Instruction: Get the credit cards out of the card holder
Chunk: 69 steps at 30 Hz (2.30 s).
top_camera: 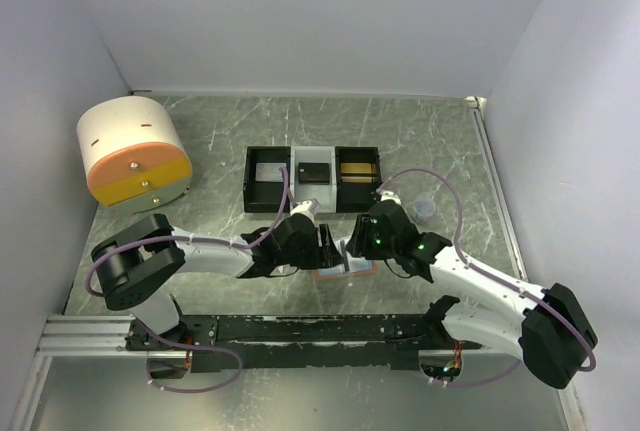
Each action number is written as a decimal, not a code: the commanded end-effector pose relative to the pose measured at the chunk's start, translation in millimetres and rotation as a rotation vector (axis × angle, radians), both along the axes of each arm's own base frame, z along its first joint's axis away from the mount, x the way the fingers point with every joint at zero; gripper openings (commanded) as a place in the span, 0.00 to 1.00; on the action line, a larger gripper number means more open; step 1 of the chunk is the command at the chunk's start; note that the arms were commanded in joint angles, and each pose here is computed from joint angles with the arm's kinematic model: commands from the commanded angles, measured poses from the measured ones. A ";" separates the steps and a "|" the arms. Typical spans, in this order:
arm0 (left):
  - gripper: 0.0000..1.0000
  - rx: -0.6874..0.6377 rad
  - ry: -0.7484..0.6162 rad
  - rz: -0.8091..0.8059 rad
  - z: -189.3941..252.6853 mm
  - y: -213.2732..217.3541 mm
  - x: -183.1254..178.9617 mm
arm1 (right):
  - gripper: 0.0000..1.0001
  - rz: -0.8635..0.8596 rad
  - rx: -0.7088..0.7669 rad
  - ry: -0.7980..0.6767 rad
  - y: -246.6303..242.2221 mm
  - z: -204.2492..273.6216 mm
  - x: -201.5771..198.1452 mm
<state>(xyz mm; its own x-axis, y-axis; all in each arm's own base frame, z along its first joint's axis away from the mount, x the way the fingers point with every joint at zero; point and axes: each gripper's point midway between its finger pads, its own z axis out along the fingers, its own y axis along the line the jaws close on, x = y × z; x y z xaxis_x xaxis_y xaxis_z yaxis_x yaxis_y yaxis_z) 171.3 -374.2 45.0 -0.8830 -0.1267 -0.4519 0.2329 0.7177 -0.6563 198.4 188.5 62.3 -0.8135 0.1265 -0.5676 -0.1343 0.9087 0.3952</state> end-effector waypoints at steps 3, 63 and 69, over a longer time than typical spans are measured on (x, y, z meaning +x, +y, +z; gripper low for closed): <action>0.68 -0.004 -0.030 0.006 5.3 -1.0 3.3 | 0.41 0.034 0.031 -0.028 10.1 13.3 8.5; 0.07 -0.233 -0.029 0.001 -0.9 -14.3 -1.4 | 0.30 -0.124 -0.028 0.147 -27.7 -59.3 -15.9; 0.07 -0.156 -0.006 0.038 -6.7 -2.3 -0.6 | 0.30 -0.116 -0.032 0.132 -26.1 -53.1 -11.4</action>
<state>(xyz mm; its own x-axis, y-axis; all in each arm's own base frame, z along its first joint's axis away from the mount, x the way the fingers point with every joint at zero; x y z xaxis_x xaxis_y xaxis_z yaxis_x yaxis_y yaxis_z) 166.2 -385.9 39.4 -0.8820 -0.2234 -0.4148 0.2290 0.5661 -0.7919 199.3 177.7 22.7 -0.8316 0.2497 -0.4960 -0.0005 0.8928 0.4504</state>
